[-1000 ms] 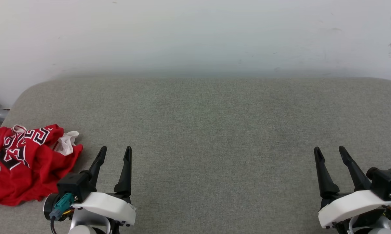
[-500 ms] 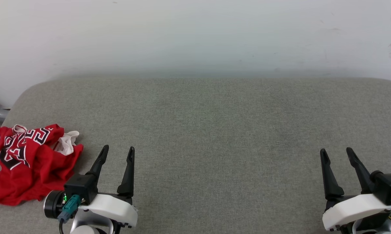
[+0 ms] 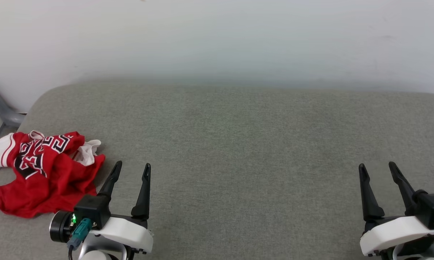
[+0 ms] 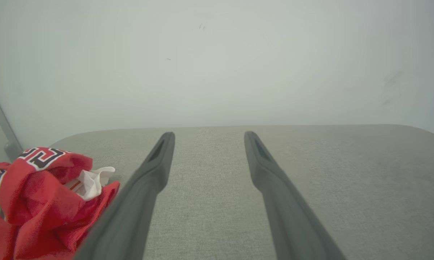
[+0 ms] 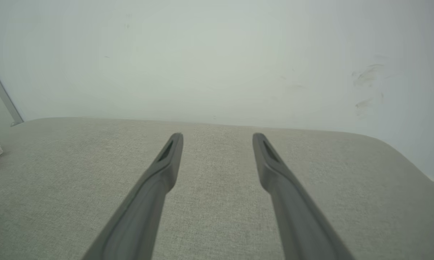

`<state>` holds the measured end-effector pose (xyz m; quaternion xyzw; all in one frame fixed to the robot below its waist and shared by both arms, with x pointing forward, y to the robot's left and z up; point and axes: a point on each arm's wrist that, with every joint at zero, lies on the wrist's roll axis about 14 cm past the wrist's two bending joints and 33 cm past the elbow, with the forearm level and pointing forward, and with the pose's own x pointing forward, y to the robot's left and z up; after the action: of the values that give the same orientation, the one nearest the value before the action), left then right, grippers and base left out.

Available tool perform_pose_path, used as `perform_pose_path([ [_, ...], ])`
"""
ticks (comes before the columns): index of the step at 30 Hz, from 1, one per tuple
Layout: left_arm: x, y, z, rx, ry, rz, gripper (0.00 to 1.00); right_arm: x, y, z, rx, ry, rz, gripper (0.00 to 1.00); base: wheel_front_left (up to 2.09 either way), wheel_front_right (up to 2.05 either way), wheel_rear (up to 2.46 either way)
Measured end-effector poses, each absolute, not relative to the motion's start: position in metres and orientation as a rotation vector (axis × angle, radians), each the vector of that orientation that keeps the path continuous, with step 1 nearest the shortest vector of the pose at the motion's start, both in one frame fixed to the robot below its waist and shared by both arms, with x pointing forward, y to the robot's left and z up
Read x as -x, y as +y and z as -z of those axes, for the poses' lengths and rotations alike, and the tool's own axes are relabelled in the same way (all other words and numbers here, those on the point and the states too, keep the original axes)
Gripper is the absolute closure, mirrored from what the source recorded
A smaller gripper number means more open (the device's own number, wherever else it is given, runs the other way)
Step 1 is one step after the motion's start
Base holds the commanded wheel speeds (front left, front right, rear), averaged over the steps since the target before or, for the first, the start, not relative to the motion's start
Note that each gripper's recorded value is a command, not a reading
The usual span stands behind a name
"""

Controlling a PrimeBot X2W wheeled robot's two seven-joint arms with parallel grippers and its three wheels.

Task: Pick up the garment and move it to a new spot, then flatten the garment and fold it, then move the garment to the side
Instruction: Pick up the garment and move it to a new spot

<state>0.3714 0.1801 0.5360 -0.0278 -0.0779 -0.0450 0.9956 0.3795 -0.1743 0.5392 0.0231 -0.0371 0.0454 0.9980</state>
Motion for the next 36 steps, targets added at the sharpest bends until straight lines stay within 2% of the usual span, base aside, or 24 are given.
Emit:
perform_pose_path([
  [11,-0.342,0.235,-0.536,-0.014,-0.162,-0.079,0.0,-0.397,-0.116,-0.543,0.0,-0.087,-0.256,0.0,0.0,0.0,0.0],
  [27,-0.265,0.323,-0.537,-0.012,-0.17,-0.404,0.0,-0.409,-0.003,-0.545,-0.031,-0.091,-0.567,0.0,0.0,0.0,0.0],
  [36,-0.246,0.337,-0.535,-0.003,-0.166,-0.471,0.0,-0.41,0.022,-0.546,-0.037,-0.095,-0.634,0.0,0.0,0.0,0.0],
])
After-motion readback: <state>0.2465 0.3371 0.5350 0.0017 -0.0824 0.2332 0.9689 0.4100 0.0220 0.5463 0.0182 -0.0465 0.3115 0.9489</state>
